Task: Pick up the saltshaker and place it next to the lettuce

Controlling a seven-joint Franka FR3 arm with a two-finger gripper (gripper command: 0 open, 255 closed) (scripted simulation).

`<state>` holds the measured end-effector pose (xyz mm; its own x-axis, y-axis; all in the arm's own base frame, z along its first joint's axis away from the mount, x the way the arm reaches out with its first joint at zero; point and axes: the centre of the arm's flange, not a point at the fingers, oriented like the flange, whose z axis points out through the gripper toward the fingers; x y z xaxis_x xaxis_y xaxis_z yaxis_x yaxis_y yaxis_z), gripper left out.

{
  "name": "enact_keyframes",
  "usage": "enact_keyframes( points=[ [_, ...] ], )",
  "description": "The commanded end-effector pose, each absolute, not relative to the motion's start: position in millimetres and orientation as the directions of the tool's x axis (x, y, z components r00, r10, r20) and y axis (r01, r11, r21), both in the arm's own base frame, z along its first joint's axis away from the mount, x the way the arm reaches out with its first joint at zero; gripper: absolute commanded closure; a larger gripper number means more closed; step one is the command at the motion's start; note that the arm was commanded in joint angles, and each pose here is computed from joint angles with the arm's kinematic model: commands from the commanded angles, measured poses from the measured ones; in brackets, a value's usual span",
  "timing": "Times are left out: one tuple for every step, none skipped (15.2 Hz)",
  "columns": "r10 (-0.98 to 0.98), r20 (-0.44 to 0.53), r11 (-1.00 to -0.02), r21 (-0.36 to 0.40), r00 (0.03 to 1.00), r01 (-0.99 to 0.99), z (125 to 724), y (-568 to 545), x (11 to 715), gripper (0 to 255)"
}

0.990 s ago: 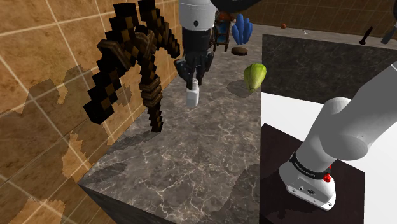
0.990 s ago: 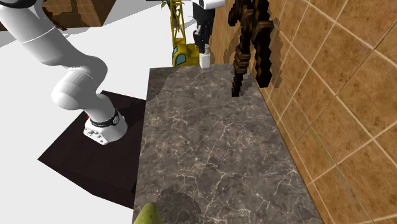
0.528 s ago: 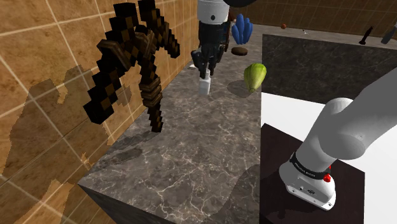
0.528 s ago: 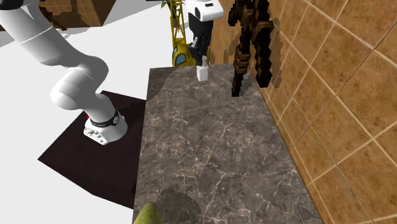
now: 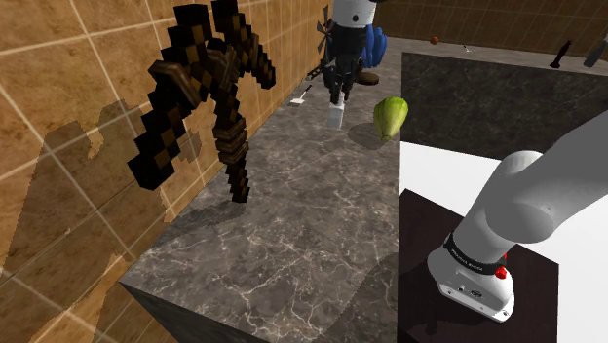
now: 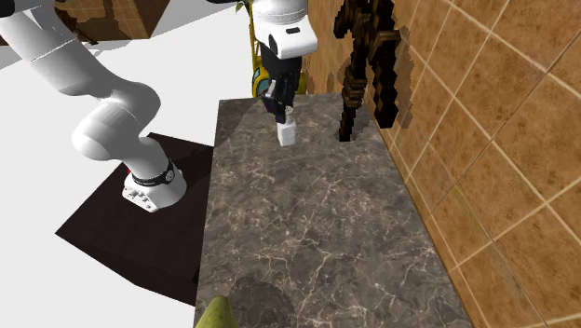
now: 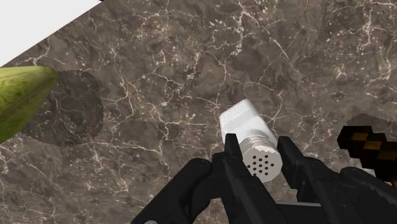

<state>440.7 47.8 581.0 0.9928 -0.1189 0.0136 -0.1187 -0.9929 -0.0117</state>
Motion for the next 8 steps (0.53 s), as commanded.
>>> enact_keyframes(
  points=[
    [-0.118, 0.013, -0.993, -0.011, 0.993, -0.118, 578.2, 21.7, 448.7, 255],
    [-0.118, 0.013, -0.993, -0.011, 0.993, -0.118, 578.2, 8.6, 450.4, 255],
    [-0.118, 0.013, -0.993, -0.011, 0.993, -0.118, 578.2, -4.5, 452.1, 255],
    [-0.118, 0.013, -0.993, -0.011, 0.993, -0.118, 578.2, -17.6, 453.7, 255],
    [-0.118, 0.013, -0.993, -0.011, 0.993, -0.118, 578.3, -30.7, 455.4, 255],
    [-0.118, 0.013, -0.993, -0.011, 0.993, -0.118, 578.3, -43.8, 457.1, 255],
    [-0.118, 0.013, -0.993, -0.011, 0.993, -0.118, 578.3, -56.9, 458.7, 255],
    [-0.118, 0.013, -0.993, -0.011, 0.993, -0.118, 578.3, -70.0, 460.4, 255]
  ],
)
